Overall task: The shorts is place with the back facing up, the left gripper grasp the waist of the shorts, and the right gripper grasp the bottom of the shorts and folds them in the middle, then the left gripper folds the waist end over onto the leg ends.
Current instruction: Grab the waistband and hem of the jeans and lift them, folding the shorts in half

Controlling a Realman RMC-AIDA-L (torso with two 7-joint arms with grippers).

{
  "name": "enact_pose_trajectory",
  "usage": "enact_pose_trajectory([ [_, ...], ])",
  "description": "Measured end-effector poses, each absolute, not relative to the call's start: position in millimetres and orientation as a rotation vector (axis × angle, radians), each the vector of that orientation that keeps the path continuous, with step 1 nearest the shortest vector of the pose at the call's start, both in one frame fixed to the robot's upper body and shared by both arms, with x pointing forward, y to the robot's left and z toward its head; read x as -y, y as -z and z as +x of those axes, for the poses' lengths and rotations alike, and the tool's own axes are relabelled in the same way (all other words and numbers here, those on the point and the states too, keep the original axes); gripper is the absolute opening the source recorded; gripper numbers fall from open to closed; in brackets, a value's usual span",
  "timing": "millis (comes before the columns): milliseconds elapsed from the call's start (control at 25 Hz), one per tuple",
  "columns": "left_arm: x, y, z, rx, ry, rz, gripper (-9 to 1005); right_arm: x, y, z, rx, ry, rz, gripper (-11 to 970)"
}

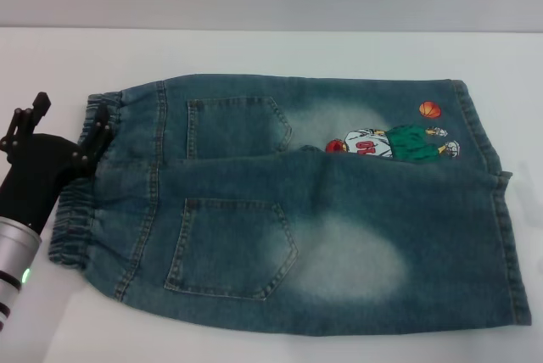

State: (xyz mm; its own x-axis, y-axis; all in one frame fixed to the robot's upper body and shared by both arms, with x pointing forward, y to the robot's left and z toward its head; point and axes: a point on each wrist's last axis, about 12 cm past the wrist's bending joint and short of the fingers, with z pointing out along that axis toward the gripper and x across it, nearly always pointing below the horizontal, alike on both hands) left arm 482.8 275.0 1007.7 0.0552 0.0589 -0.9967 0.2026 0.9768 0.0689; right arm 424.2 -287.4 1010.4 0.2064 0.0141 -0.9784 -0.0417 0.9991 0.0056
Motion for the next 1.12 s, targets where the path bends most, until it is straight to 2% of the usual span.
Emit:
enact_pose_trajectory([
  [560, -277.3, -1004.8, 471.6, -1.526, 0.13, 0.177, 810, 279.1, -1012.9, 428.8, -1.353, -0.08, -0.029, 652],
  [720, -270.5, -1008.8, 475.1, -1.531, 0.194, 0.143, 809, 268.7, -1014.9, 440.1, -1.376, -0.134, -0.013, 652],
  [1120, -254.5, -1026.7, 498.2, -1.556, 0.234, 0.182, 807, 251.5, -1024.6, 490.2, -1.499, -0.235, -0.008, 652],
])
